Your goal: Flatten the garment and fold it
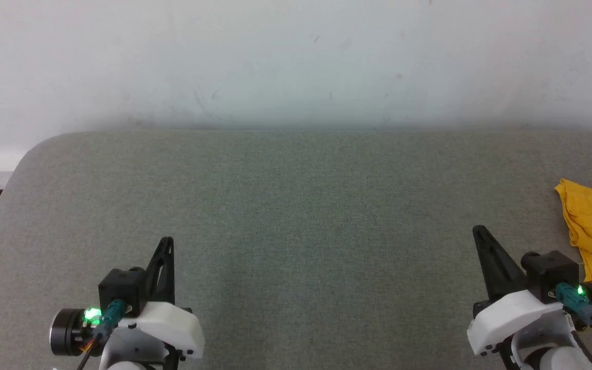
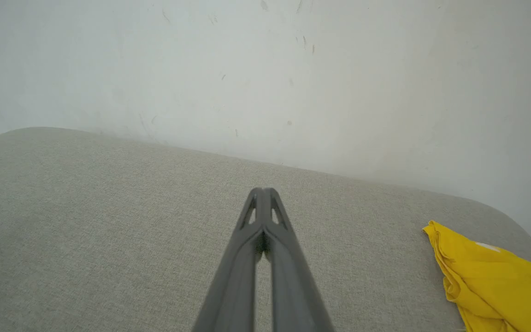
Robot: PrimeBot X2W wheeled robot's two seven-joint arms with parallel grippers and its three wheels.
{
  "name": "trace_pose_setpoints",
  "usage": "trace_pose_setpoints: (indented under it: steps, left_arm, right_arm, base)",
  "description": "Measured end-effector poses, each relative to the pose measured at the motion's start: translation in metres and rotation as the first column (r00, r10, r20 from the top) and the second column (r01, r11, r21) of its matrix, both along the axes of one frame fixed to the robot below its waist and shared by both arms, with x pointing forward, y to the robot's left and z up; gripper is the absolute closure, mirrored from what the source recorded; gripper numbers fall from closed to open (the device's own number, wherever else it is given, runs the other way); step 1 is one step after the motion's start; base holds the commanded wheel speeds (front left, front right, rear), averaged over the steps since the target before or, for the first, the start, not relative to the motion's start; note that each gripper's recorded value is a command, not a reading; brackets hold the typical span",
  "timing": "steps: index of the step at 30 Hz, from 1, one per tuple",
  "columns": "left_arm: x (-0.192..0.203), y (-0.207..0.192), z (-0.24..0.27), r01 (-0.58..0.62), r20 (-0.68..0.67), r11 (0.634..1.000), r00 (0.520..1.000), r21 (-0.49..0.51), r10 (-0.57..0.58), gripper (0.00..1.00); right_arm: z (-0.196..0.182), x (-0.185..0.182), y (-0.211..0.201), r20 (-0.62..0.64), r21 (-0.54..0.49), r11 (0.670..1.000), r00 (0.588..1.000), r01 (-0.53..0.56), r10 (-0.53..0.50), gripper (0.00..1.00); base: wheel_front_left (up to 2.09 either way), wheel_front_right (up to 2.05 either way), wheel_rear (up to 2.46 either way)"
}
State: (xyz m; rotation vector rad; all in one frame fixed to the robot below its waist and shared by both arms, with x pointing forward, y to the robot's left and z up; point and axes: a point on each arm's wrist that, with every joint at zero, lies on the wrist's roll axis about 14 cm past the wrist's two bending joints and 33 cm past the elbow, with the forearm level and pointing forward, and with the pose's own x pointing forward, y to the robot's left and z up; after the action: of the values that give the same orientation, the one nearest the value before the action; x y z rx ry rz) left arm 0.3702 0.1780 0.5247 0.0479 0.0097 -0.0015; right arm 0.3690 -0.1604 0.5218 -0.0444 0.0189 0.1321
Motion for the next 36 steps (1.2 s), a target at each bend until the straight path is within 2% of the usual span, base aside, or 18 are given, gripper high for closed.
trace_pose_setpoints:
  steps: [36]
  left_arm:
    - [0.0000, 0.0000, 0.0000, 0.000, 0.000, 1.000, 1.000, 0.000, 0.000, 1.00]
  right_arm:
    - [0.0000, 0.0000, 0.0001, 0.000, 0.000, 1.000, 1.000, 0.000, 0.000, 1.00]
  base:
    - [0.00, 0.00, 0.00]
